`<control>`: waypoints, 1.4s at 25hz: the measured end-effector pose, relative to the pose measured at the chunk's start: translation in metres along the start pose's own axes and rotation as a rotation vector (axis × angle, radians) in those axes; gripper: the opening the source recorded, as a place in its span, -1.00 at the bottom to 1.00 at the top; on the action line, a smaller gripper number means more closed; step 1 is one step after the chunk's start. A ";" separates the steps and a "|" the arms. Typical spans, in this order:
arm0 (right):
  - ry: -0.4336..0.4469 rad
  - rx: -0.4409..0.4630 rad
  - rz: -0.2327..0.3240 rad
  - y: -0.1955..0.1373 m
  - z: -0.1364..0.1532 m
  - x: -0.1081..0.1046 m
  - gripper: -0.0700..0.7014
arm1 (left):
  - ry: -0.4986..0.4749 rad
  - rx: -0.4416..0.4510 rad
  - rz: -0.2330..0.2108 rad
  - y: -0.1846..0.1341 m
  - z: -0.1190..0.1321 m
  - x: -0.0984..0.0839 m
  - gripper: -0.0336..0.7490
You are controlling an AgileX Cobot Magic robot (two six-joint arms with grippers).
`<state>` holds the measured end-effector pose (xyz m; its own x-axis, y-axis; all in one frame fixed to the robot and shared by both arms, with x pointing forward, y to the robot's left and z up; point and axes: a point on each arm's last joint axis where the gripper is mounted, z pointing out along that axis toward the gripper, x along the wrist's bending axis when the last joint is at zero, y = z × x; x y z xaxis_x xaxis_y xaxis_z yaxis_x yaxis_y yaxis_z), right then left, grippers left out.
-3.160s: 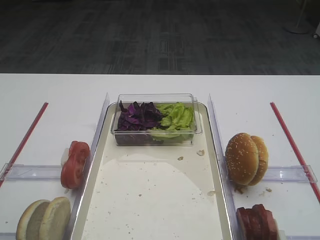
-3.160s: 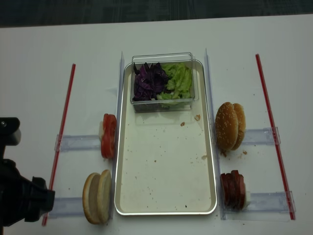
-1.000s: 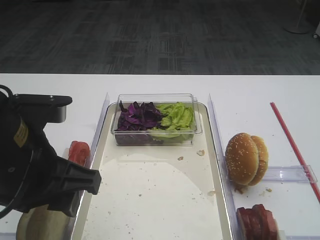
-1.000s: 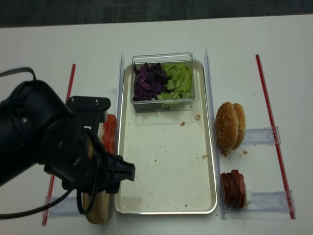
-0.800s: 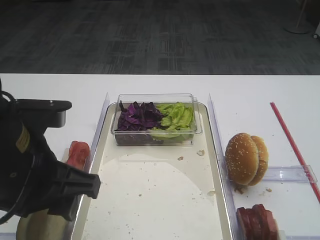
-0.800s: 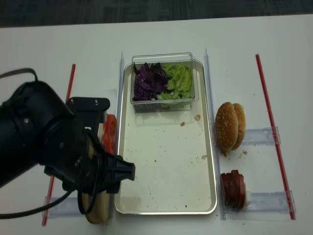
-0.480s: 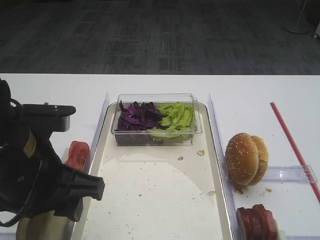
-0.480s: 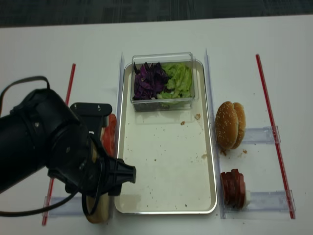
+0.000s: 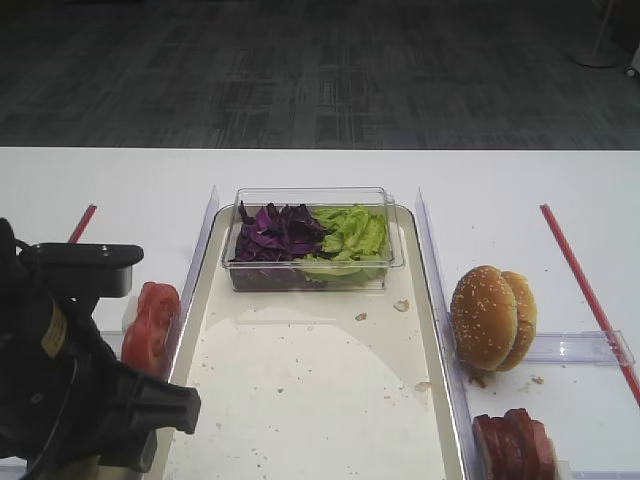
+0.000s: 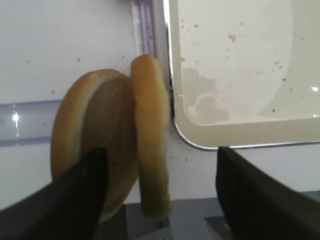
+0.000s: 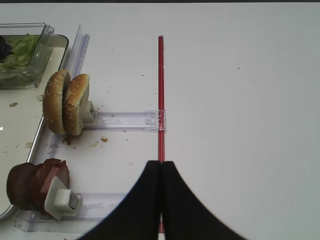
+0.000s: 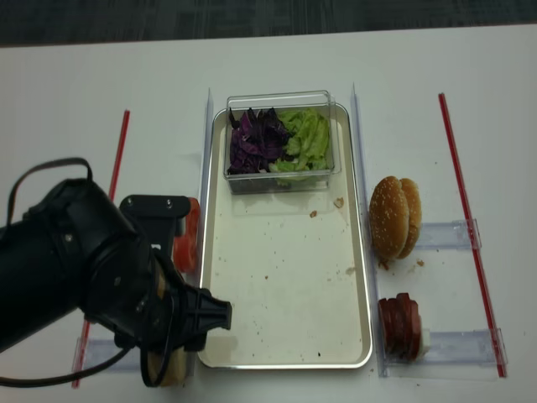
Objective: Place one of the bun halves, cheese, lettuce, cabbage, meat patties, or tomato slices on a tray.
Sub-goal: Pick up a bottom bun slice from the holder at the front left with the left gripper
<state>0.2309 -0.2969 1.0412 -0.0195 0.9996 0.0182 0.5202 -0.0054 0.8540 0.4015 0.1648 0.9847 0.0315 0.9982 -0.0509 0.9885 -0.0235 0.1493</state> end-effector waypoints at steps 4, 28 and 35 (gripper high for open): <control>0.000 0.000 0.005 0.000 0.000 0.000 0.13 | -0.015 -0.013 -0.008 -0.002 0.006 0.001 0.16; 0.000 0.000 0.000 0.000 0.000 0.000 0.13 | 0.037 0.014 0.020 0.004 0.029 -0.005 -0.27; 0.000 0.000 0.000 0.000 0.000 0.000 0.13 | 0.067 0.000 0.026 0.005 0.029 -0.002 -0.60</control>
<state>0.2309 -0.2969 1.0412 -0.0195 0.9996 0.0182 0.5202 -0.0054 0.8540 0.4107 0.1608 0.9571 0.0475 0.9987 0.0188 0.9875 -0.0498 0.1496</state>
